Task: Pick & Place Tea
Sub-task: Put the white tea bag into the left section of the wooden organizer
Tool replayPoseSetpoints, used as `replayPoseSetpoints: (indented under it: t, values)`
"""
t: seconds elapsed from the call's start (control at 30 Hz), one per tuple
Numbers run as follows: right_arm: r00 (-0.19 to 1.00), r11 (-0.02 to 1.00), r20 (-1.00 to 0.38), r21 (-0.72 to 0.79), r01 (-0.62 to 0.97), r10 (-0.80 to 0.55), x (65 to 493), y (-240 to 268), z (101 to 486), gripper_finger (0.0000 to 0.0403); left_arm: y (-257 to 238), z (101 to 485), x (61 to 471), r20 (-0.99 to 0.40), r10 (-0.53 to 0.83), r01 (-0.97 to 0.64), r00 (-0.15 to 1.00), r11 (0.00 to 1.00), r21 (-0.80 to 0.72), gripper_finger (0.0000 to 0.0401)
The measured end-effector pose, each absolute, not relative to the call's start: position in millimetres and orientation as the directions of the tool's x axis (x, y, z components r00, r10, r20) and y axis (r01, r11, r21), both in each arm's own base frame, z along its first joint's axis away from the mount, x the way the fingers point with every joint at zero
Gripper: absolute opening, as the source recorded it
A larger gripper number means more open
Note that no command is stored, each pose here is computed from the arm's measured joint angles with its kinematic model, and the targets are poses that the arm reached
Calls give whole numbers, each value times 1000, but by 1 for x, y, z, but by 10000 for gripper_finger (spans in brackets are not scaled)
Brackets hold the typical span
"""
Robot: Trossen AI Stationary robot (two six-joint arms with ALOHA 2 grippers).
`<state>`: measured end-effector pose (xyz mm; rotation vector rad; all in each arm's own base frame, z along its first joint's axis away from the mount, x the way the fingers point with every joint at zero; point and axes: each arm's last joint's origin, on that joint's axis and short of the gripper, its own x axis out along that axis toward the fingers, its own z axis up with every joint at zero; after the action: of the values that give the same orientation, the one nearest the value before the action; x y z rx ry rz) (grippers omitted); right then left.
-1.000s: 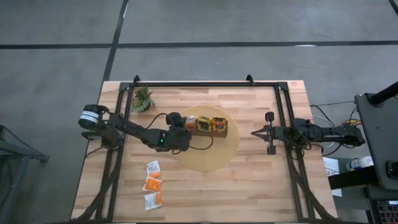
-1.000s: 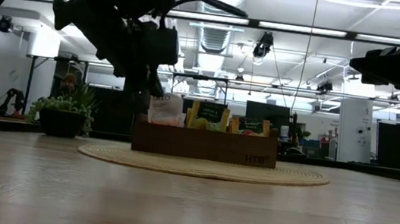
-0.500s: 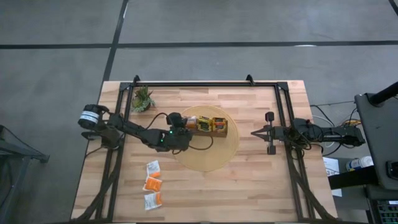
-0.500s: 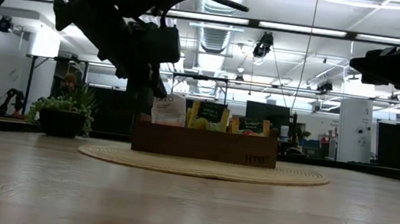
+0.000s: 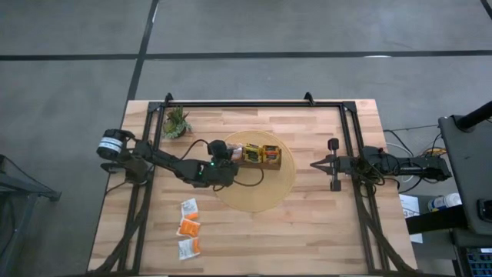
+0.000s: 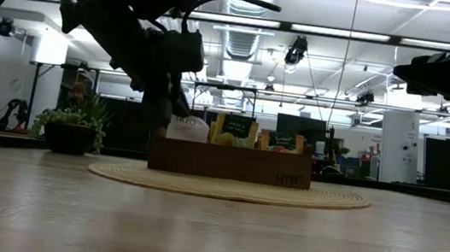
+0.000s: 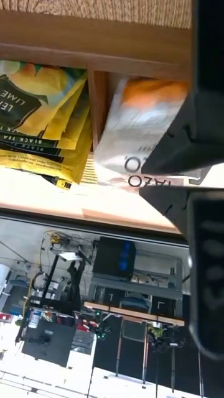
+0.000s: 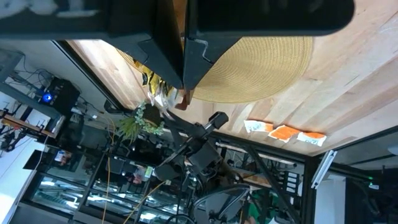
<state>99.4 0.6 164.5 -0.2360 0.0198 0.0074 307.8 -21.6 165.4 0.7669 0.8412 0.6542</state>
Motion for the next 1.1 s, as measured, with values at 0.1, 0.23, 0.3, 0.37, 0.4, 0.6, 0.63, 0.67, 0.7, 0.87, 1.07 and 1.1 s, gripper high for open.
replayPoseSetpoints:
  t: [0.1,0.23,0.3,0.37,0.4,0.6,0.63,0.67,0.7,0.87,1.07,1.1]
  values:
    - [1000,972,-20,-234,-10,5,99,1,164,8,-22,165,308,-402,761,-204,509,561,802,64]
    - [1000,972,-21,-234,-10,5,99,1,164,8,-21,166,307,-371,791,-229,486,525,820,105]
    - [1000,972,-20,-234,-10,5,99,1,164,8,-20,168,307,-331,826,-262,457,480,837,118]
    - [1000,972,-20,-234,-9,5,99,1,164,8,-19,170,306,-299,852,-281,429,441,852,125]
    - [1000,972,-21,-234,-10,5,99,1,164,8,-19,170,306,-287,861,-289,420,427,857,127]
    - [1000,972,-20,-234,-9,5,99,1,165,8,-19,172,307,-279,866,-297,416,419,858,128]
    - [1000,972,-21,-234,-10,5,99,1,164,8,-19,172,306,-279,866,-298,416,419,857,128]
    - [1000,972,-20,-234,-10,5,99,1,164,8,-19,173,306,-278,865,-299,417,420,857,128]
    - [1000,972,-20,-234,-9,5,99,1,164,8,-19,173,306,-278,865,-301,418,420,856,128]
    - [1000,972,-20,-234,-10,5,99,1,164,8,-25,177,304,-274,857,-305,436,427,851,128]
    - [1000,972,-20,-234,-9,5,99,1,164,8,-40,187,300,-261,833,-322,488,450,833,128]
    - [1000,972,-21,-234,-10,5,99,1,164,8,-43,189,298,-260,830,-327,494,454,829,129]
